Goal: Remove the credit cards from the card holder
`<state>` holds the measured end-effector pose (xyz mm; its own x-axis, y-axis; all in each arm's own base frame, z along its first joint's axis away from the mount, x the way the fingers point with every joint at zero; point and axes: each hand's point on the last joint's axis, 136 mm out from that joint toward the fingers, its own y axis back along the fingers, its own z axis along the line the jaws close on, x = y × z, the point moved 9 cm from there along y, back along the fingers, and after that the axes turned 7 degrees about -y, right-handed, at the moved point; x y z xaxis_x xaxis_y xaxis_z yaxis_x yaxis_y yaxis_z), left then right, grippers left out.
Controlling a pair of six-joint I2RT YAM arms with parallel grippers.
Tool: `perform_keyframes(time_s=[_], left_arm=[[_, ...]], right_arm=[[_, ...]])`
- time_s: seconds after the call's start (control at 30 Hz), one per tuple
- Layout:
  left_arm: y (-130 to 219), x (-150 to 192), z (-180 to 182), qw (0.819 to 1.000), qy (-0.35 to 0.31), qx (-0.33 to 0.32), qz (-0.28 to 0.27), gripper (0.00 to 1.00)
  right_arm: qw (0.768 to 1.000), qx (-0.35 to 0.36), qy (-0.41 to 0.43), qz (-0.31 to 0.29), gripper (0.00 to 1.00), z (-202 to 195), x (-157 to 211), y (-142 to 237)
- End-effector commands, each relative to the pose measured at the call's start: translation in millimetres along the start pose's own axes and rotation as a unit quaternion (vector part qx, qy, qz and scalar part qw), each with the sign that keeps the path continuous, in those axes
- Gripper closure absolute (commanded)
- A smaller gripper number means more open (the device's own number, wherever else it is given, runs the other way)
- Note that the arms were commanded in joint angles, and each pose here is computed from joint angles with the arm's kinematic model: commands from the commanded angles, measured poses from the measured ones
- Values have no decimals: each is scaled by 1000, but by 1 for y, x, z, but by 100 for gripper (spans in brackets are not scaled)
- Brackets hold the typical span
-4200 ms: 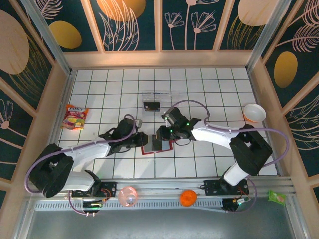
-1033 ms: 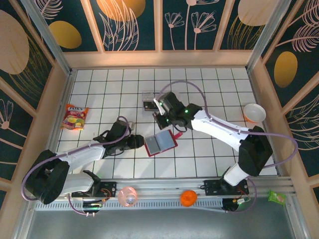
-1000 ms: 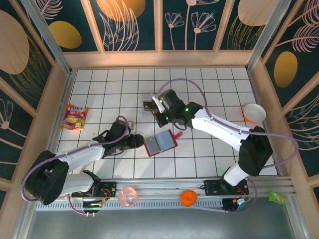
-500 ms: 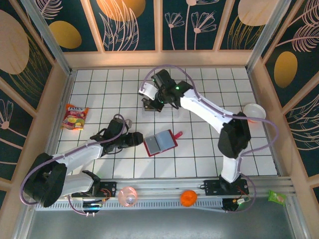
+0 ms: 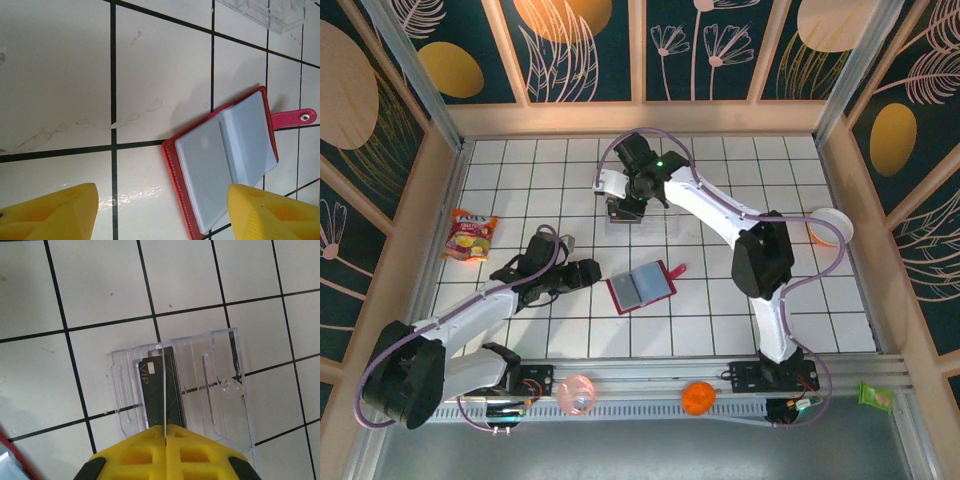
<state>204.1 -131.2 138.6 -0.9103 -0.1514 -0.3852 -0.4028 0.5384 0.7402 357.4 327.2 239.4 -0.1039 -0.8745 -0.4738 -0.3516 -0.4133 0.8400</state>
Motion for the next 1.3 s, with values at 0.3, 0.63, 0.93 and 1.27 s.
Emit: perform_keyframes(time_s=[0.3,0.63,0.93,1.27], left_arm=[[0,0,3,1000,2,-3,14,32],[-4,-1,8,1000,5,-8,16,32],[-6,-3,9,1000,6,-6,16,32],[-6,-4,8,1000,6,1,16,32]], right_arm=[[999,-10,46,25,100,0,2,-16],[998,-2,48,35,100,-1,6,-32],[998,1,45,44,100,-1,10,-45],[998,2,44,53,100,1,14,-54]])
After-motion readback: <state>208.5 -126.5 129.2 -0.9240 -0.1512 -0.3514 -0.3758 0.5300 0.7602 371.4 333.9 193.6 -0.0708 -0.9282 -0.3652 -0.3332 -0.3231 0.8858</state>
